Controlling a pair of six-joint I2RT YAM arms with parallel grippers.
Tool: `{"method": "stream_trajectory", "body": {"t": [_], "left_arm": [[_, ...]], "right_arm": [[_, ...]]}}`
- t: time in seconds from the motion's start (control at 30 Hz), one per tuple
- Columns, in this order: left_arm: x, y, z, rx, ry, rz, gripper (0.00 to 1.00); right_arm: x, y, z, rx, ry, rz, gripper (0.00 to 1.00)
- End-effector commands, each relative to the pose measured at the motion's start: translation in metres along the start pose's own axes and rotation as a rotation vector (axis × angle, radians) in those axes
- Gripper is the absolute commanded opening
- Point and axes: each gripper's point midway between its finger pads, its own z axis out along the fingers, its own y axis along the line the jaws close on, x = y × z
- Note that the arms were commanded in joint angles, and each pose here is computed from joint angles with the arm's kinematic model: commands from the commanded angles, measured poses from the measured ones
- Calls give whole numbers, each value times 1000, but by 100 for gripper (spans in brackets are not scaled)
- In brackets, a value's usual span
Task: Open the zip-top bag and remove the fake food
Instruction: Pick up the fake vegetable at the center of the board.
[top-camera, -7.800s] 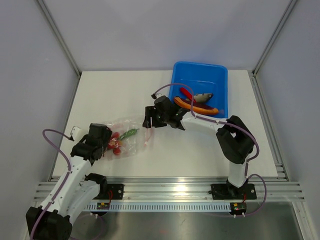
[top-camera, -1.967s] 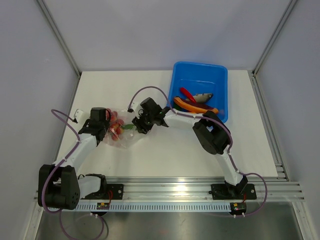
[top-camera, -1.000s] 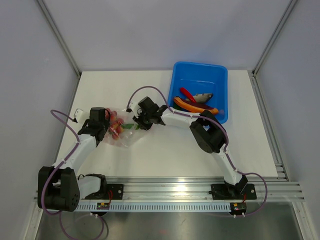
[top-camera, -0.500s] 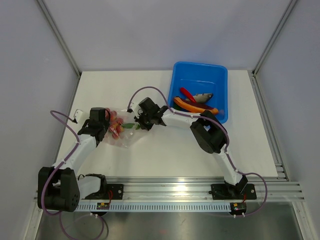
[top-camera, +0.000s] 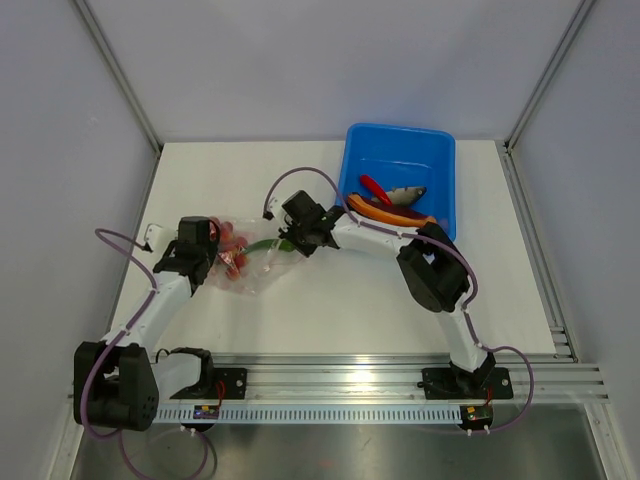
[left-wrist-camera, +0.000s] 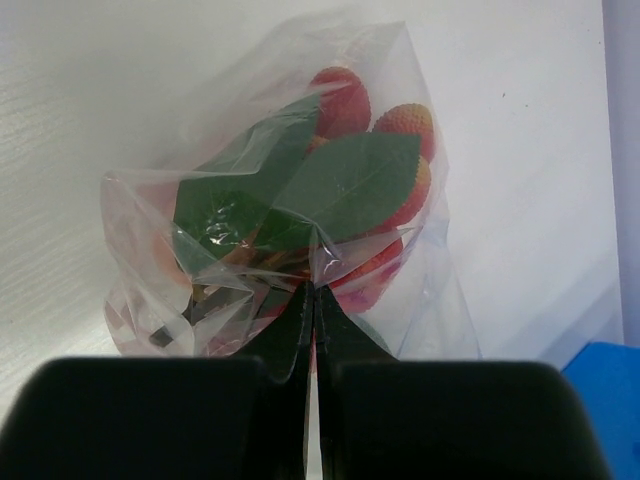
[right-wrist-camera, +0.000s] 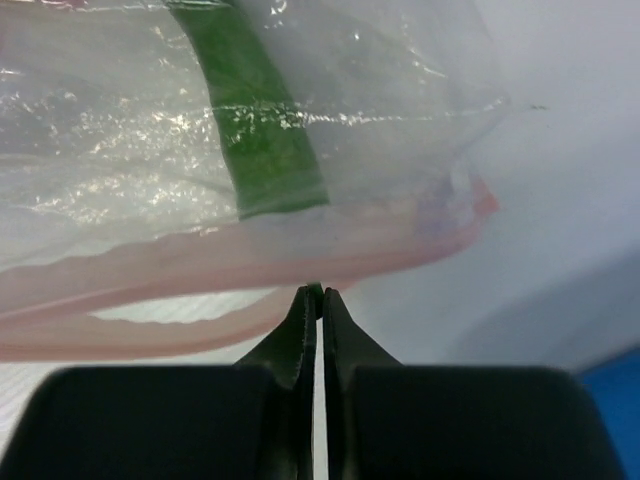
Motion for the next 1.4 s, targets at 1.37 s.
{"method": "stream_trajectory", "body": {"t": [1.37], "left_arm": [[-20, 7, -10, -16, -88, -158, 0]], "right_arm": [[-13, -144, -208, 640, -274, 489, 0]]}}
